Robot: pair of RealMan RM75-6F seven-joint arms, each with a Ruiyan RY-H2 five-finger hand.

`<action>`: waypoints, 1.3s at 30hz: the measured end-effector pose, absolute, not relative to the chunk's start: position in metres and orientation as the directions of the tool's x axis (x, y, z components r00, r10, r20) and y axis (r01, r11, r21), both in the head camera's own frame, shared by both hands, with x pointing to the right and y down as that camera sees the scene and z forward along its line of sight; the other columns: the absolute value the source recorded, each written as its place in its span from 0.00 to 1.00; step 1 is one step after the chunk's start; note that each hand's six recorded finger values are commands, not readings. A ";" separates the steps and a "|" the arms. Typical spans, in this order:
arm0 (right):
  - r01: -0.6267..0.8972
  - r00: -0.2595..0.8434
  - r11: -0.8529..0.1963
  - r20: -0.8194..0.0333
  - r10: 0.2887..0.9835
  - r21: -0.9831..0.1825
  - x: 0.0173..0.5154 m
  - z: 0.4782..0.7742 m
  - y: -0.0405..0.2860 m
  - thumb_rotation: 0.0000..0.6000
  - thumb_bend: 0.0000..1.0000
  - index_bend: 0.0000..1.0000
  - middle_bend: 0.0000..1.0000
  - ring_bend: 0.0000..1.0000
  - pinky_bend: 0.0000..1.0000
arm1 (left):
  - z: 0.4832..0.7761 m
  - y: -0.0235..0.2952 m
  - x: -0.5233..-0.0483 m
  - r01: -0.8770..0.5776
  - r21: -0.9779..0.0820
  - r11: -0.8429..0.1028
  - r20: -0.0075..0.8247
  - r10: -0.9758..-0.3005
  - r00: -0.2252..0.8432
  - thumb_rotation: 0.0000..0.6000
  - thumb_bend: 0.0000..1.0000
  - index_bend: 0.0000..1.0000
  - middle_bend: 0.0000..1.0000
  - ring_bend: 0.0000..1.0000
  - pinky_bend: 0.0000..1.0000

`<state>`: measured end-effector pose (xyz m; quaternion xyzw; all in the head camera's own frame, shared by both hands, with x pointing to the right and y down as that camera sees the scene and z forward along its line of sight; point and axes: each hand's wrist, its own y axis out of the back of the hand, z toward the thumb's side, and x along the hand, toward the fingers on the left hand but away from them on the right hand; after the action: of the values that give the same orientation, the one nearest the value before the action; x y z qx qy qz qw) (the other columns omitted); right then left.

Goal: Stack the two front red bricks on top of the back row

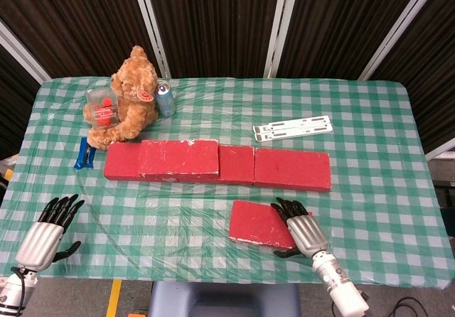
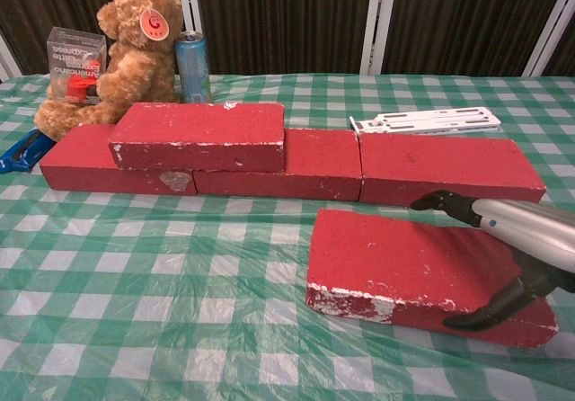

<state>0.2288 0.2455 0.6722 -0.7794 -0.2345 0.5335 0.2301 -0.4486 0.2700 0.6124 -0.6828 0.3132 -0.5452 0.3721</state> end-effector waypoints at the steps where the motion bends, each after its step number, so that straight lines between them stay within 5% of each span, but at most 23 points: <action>1: 0.115 0.314 -0.790 -0.732 0.605 -0.603 0.228 0.675 0.245 0.91 0.09 0.00 0.00 0.00 0.00 | 0.612 0.270 -0.449 -0.024 -0.850 -0.526 0.510 -0.834 0.208 1.00 0.26 0.00 0.00 0.00 0.06; 8: 0.079 0.286 -0.815 -0.770 0.570 -0.574 0.221 0.690 0.242 0.91 0.09 0.04 0.01 0.00 0.00 | 0.614 0.269 -0.450 -0.034 -0.842 -0.539 0.521 -0.827 0.213 1.00 0.26 0.00 0.00 0.00 0.06; 11: 0.071 0.275 -0.805 -0.764 0.583 -0.589 0.221 0.691 0.238 0.91 0.09 0.29 0.19 0.05 0.10 | 0.615 0.268 -0.449 -0.035 -0.842 -0.538 0.520 -0.827 0.215 1.00 0.26 0.00 0.00 0.00 0.06; 13: 0.076 0.267 -0.798 -0.759 0.594 -0.598 0.221 0.690 0.236 0.91 0.11 0.45 0.32 0.17 0.26 | 0.615 0.268 -0.450 -0.035 -0.842 -0.539 0.520 -0.827 0.215 1.00 0.26 0.00 0.00 0.00 0.06; 16: 0.072 0.258 -0.785 -0.748 0.611 -0.616 0.221 0.688 0.234 0.97 0.13 0.58 0.41 0.31 0.34 | 0.615 0.268 -0.451 -0.034 -0.840 -0.542 0.524 -0.825 0.211 1.00 0.26 0.00 0.00 0.00 0.06; 26: 0.085 0.320 -0.718 -0.664 0.676 -0.691 0.213 0.653 0.213 1.00 0.15 0.60 0.43 0.33 0.34 | 0.611 0.270 -0.452 -0.023 -0.849 -0.529 0.514 -0.834 0.199 1.00 0.26 0.00 0.00 0.00 0.06; 34: 0.077 0.348 -0.587 -0.530 0.773 -0.806 0.215 0.604 0.137 1.00 0.15 0.62 0.44 0.36 0.34 | 0.611 0.268 -0.452 0.008 -0.860 -0.510 0.503 -0.845 0.181 1.00 0.26 0.00 0.00 0.00 0.06; 39: 0.076 0.354 -0.601 -0.542 0.762 -0.796 0.206 0.606 0.085 1.00 0.15 0.63 0.45 0.38 0.34 | 0.618 0.266 -0.452 0.047 -0.860 -0.508 0.508 -0.847 0.157 1.00 0.26 0.00 0.00 0.00 0.06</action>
<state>0.2062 0.0852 0.6059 -0.7457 -0.2810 0.4941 0.3475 -0.4525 0.2659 0.6182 -0.6527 0.3062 -0.5725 0.3904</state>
